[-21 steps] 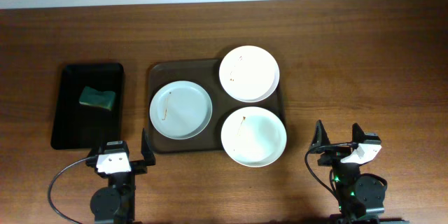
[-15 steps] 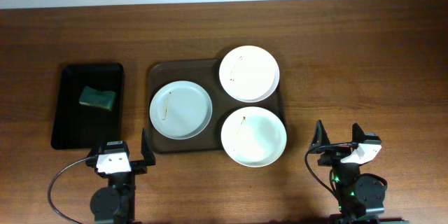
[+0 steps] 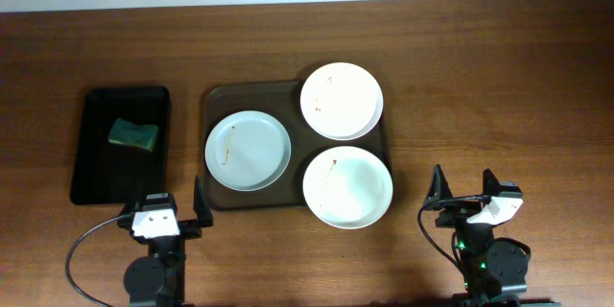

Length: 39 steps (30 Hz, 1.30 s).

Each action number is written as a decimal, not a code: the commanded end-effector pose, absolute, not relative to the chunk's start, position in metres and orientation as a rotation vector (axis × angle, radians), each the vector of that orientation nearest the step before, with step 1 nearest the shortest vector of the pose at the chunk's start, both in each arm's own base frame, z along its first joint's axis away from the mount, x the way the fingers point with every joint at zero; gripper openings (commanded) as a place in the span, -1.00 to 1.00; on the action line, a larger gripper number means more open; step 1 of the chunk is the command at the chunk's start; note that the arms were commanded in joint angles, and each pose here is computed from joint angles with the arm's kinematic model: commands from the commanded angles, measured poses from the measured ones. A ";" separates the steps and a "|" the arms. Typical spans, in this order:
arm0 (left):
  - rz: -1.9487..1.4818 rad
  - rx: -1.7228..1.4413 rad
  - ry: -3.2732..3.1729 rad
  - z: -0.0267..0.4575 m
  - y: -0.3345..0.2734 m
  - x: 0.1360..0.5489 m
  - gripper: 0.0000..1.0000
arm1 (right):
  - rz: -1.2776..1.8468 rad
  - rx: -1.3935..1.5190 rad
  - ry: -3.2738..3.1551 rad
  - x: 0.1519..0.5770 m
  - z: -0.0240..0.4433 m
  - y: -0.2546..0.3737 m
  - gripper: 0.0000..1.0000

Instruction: Clean dirty plates on tray and stack at the side

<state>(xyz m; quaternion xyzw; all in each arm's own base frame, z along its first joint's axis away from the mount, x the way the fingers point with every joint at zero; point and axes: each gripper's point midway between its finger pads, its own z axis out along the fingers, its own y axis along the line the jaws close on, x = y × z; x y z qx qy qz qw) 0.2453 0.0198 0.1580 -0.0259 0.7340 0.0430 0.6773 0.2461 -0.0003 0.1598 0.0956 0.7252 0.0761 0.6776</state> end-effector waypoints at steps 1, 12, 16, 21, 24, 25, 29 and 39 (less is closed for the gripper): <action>0.117 -0.054 1.645 0.158 0.022 0.245 0.98 | 0.174 0.206 1.639 0.246 0.156 0.002 0.97; 0.118 -0.054 1.639 0.159 0.022 0.245 0.98 | 0.153 0.225 1.632 0.246 0.157 -0.003 0.97; 0.117 -0.055 1.577 0.174 0.022 0.246 0.98 | 0.224 0.158 1.554 0.246 0.181 0.010 0.97; 0.078 -0.015 1.437 0.214 0.013 0.243 0.98 | 0.315 0.067 1.497 0.230 0.237 0.029 0.97; 0.062 0.002 1.450 0.237 0.009 0.240 0.98 | 0.319 0.061 1.442 0.217 0.289 0.028 0.97; 0.061 0.002 1.466 0.246 0.009 0.240 0.98 | 0.325 0.054 1.450 0.214 0.306 0.029 0.97; 0.026 0.045 1.444 0.317 0.001 0.244 0.98 | 0.434 -0.054 1.530 0.230 0.348 0.055 0.97; -0.101 -0.005 2.109 0.328 0.021 0.347 0.98 | 0.862 -0.288 1.980 0.338 0.333 0.143 0.97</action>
